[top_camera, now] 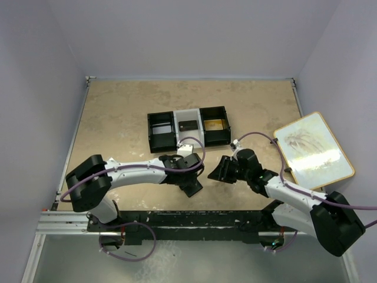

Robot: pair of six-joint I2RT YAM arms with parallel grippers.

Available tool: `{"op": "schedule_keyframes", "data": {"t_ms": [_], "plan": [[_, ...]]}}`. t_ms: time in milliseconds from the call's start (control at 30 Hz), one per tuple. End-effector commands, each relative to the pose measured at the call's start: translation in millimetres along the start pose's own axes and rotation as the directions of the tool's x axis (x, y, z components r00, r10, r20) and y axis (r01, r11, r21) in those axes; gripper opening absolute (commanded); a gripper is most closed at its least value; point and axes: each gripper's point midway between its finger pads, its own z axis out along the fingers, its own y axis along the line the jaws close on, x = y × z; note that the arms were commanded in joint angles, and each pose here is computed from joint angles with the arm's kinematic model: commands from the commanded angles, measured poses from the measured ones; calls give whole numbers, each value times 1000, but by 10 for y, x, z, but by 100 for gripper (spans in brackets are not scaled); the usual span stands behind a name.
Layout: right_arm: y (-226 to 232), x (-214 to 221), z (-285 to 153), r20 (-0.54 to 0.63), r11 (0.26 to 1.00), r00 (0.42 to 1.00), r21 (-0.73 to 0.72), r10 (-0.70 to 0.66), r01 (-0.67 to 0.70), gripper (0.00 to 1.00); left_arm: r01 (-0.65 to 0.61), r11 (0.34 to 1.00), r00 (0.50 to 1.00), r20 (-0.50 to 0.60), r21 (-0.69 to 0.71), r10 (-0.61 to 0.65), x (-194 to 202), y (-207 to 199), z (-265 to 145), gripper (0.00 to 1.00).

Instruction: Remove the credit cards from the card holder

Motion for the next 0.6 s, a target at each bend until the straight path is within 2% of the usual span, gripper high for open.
{"op": "schedule_keyframes", "data": {"t_ms": [0, 167, 400, 567], "plan": [[130, 1, 22, -2, 997, 1000, -71, 15, -15, 44, -5, 998, 999, 42, -67, 8, -108, 25, -26, 63], [136, 45, 34, -17, 996, 1000, -87, 22, -24, 44, -10, 998, 1000, 28, -56, 12, -54, -36, 41, 59], [226, 97, 33, -35, 992, 999, -123, -5, 1, 44, -49, 994, 999, 14, -94, 50, 72, 11, 97, 41], [321, 182, 91, -71, 987, 997, -156, -44, 32, 45, -50, 996, 999, 11, -79, 51, 130, 13, 106, 22]]}}
